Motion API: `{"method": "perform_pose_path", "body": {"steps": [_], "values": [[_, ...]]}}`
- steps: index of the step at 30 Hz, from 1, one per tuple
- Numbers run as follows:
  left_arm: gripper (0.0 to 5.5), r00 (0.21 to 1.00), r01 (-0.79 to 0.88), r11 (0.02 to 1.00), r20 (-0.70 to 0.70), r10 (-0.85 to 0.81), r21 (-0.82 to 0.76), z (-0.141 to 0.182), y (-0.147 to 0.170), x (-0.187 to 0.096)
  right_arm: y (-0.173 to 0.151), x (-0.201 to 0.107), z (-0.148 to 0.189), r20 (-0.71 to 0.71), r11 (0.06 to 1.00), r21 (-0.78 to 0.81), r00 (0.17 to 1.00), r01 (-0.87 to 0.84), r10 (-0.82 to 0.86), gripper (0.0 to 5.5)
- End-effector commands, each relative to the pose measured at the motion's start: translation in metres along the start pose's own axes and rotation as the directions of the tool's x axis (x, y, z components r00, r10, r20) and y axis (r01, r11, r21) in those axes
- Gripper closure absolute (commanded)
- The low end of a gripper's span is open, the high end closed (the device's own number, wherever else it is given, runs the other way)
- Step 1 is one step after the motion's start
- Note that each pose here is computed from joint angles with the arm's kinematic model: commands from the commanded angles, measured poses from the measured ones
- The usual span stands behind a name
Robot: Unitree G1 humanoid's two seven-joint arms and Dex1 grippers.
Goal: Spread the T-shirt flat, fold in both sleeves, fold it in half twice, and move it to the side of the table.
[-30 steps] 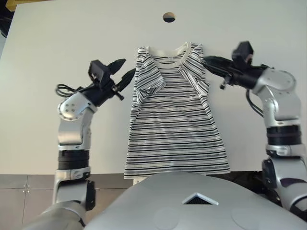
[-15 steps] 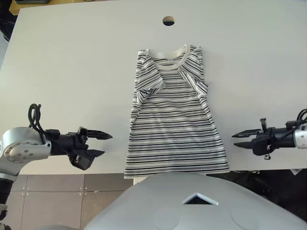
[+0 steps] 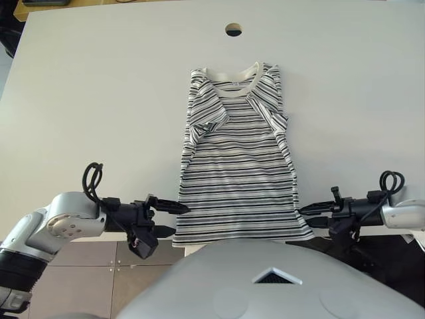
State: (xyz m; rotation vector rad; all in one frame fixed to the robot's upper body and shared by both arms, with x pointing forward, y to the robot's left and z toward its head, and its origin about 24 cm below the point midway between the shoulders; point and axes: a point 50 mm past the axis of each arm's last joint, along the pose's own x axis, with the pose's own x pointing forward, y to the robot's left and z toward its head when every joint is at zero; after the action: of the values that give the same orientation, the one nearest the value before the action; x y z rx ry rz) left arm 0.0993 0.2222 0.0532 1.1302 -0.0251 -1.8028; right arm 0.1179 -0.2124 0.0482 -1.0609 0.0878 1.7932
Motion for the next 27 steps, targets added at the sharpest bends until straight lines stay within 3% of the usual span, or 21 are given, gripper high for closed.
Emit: {"method": "perform_pose_path", "body": {"steps": [1, 9, 13, 22, 27], "values": [[1.67, 0.994, 0.113, 0.991, 0.007, -0.112, -0.071, 0.002, -0.017, 0.015, 0.008, 0.002, -0.003, -0.038, 0.997, 0.000, 0.996, -0.079, 0.079, 4.06], [1.67, 0.995, 0.103, 0.993, 0.013, -0.103, -0.063, 0.002, -0.016, 0.020, 0.006, 0.005, -0.002, -0.019, 0.998, -0.017, 0.998, -0.057, 0.057, 4.06], [2.29, 0.996, 0.092, 0.994, 0.016, -0.091, -0.064, 0.003, -0.014, 0.021, 0.002, 0.004, -0.002, -0.003, 1.000, 0.013, 1.000, -0.020, 0.020, 4.06], [3.57, 0.995, 0.099, 0.992, 0.027, -0.098, -0.080, 0.004, -0.015, 0.023, -0.003, 0.000, 0.000, 0.005, 0.999, 0.045, 1.000, -0.003, 0.003, 2.60], [4.00, 0.995, 0.095, 0.992, 0.032, -0.093, -0.082, 0.004, -0.014, 0.023, -0.004, 0.005, 0.003, 0.024, 1.000, 0.023, 1.000, -0.009, 0.009, 2.55]]}}
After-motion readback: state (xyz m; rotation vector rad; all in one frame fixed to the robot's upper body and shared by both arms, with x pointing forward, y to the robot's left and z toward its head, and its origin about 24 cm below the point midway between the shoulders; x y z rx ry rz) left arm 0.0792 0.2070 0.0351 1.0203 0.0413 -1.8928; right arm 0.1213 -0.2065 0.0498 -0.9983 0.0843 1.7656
